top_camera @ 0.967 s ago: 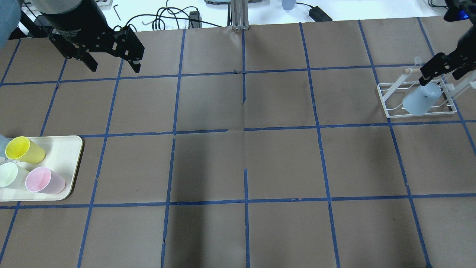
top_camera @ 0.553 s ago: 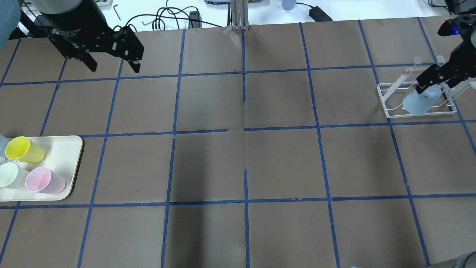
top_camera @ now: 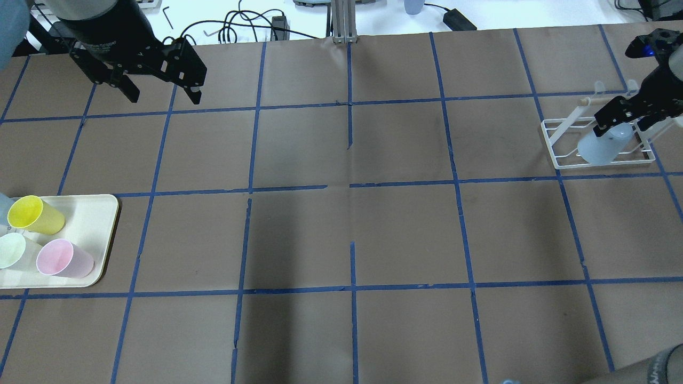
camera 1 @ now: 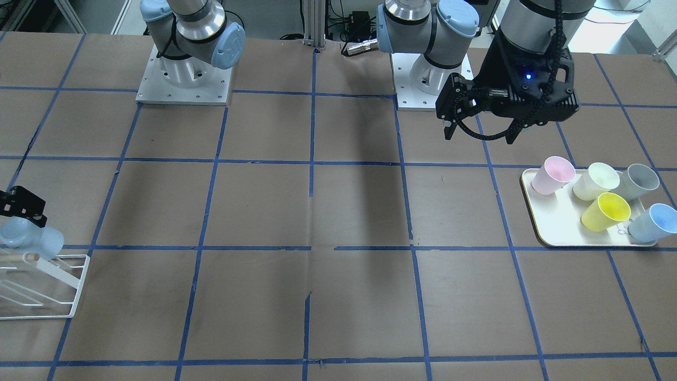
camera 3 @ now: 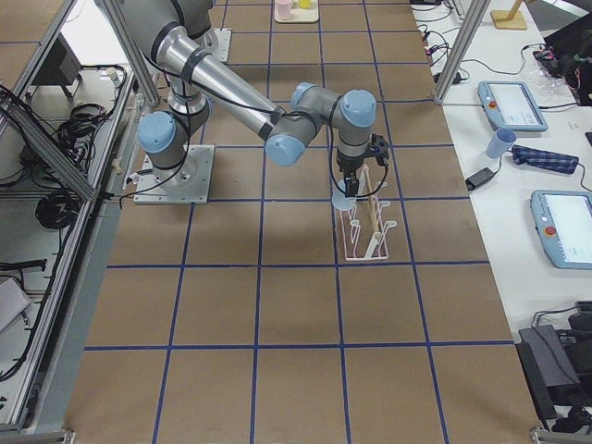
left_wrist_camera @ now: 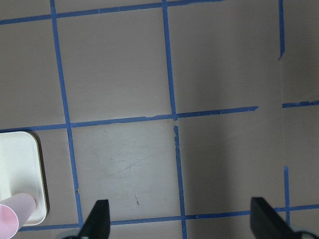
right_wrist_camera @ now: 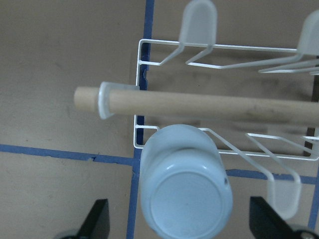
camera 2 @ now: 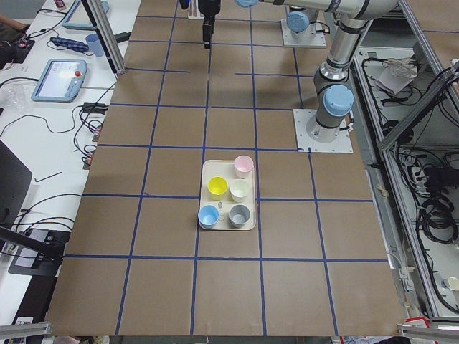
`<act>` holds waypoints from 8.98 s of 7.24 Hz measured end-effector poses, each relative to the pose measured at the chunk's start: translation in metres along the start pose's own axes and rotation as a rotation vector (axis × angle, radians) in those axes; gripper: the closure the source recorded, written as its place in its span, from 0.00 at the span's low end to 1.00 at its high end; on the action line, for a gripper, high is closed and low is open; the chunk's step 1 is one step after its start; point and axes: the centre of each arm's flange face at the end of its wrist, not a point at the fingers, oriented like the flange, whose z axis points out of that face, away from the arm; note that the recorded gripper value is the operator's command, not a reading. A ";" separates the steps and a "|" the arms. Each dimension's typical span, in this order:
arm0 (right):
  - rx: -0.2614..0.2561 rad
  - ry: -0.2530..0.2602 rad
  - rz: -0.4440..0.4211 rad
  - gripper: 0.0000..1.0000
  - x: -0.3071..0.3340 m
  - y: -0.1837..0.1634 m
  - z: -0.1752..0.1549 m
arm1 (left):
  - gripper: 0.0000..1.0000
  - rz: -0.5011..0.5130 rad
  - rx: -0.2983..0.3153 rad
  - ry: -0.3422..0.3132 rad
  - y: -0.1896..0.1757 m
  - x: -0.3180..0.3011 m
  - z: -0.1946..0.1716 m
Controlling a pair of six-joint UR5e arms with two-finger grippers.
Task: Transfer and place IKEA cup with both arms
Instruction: 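Lower the right gripper and grasp the light-blue cup on the rack, then lift the cup off the rack with the right gripper while the left arm rises, then carry the cup toward the left gripper while the left gripper approaches it, then close the left gripper on the cup's base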
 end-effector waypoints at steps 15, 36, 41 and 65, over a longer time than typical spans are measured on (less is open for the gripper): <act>-0.003 -0.001 0.006 0.56 0.005 -0.007 0.008 | 0.00 0.000 0.002 0.000 0.000 -0.001 -0.001; -0.290 -0.979 0.491 0.54 -0.344 0.056 -0.186 | 0.00 -0.222 0.224 1.295 0.029 -0.031 0.151; -0.267 -1.281 0.519 0.51 -0.356 0.061 -0.169 | 0.00 -0.251 0.251 1.551 0.064 0.008 0.164; -0.273 -1.287 0.501 0.27 -0.367 0.068 -0.167 | 0.87 -0.226 0.097 1.748 0.085 0.074 0.144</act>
